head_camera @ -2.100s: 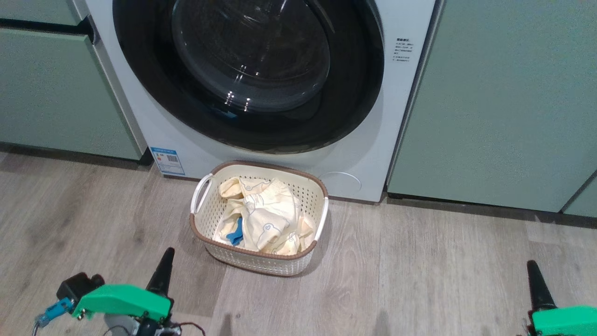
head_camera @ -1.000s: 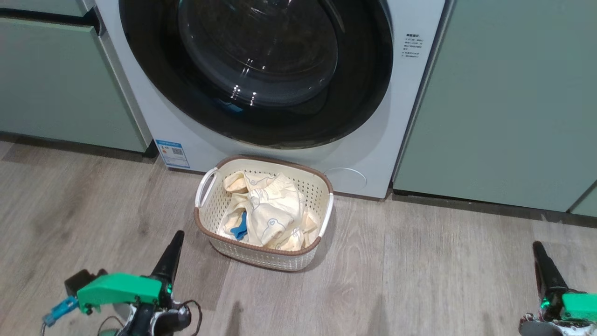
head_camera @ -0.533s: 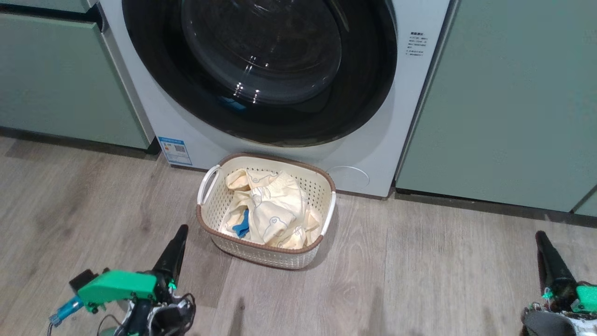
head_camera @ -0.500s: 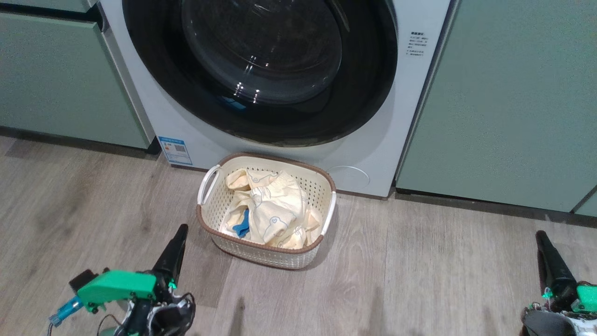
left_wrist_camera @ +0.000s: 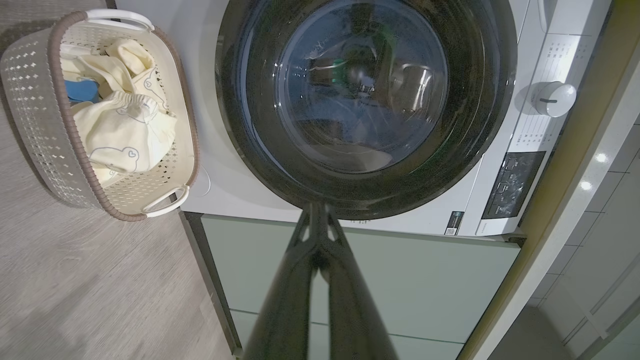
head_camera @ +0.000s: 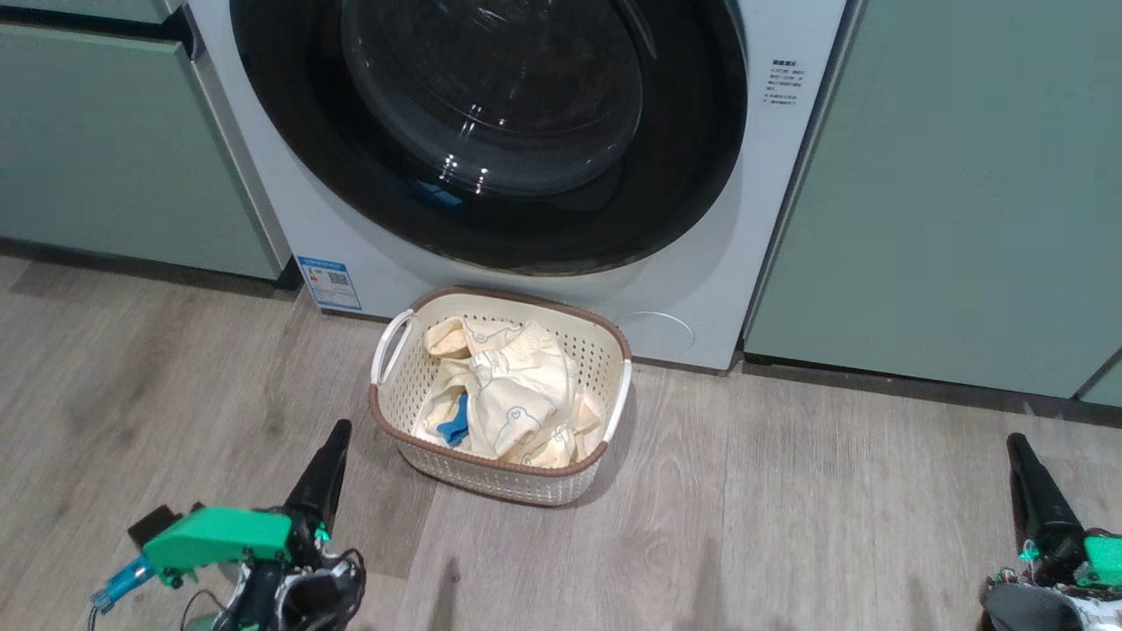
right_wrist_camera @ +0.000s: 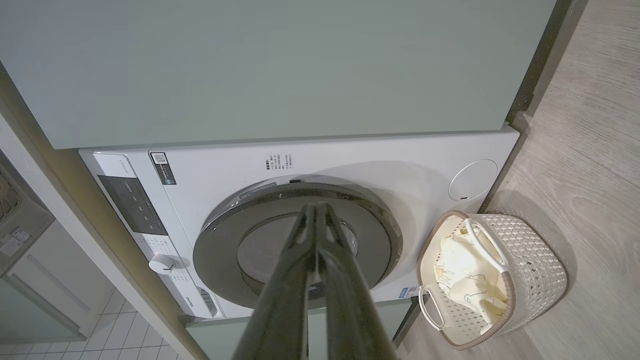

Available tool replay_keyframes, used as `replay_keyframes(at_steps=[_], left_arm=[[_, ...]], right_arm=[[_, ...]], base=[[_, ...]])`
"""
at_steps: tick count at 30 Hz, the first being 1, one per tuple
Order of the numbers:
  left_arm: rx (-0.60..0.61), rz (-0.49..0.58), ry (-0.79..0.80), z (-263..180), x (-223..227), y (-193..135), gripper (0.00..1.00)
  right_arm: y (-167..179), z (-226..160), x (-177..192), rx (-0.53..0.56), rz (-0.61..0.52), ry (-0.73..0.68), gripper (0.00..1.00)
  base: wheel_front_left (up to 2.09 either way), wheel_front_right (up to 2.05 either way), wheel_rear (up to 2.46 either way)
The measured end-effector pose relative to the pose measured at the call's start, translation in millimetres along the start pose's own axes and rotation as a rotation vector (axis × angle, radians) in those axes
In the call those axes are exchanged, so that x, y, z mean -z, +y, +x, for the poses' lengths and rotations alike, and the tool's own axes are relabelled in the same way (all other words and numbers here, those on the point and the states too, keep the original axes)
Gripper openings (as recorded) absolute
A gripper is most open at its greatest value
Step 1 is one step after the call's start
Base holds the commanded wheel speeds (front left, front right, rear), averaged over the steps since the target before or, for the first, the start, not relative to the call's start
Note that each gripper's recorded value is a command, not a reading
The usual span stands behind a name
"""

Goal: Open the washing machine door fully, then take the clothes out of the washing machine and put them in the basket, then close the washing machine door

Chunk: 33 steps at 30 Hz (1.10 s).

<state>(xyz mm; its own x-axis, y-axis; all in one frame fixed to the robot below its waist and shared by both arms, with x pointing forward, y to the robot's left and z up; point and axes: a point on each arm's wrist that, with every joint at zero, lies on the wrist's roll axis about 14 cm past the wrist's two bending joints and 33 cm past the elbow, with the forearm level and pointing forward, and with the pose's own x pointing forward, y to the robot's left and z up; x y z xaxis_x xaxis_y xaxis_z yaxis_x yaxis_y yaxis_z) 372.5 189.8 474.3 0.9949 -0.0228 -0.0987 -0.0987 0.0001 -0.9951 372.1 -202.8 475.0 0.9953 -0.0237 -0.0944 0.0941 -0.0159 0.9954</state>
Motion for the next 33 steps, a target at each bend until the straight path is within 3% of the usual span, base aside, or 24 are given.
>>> replay_keyframes(at_steps=[33], left_arm=[[0.0,0.0,0.0,0.0,0.0,-0.1,0.0]], right_arm=[[0.0,0.0,0.0,0.0,0.0,0.0,0.0]], base=[[0.0,0.0,0.0]])
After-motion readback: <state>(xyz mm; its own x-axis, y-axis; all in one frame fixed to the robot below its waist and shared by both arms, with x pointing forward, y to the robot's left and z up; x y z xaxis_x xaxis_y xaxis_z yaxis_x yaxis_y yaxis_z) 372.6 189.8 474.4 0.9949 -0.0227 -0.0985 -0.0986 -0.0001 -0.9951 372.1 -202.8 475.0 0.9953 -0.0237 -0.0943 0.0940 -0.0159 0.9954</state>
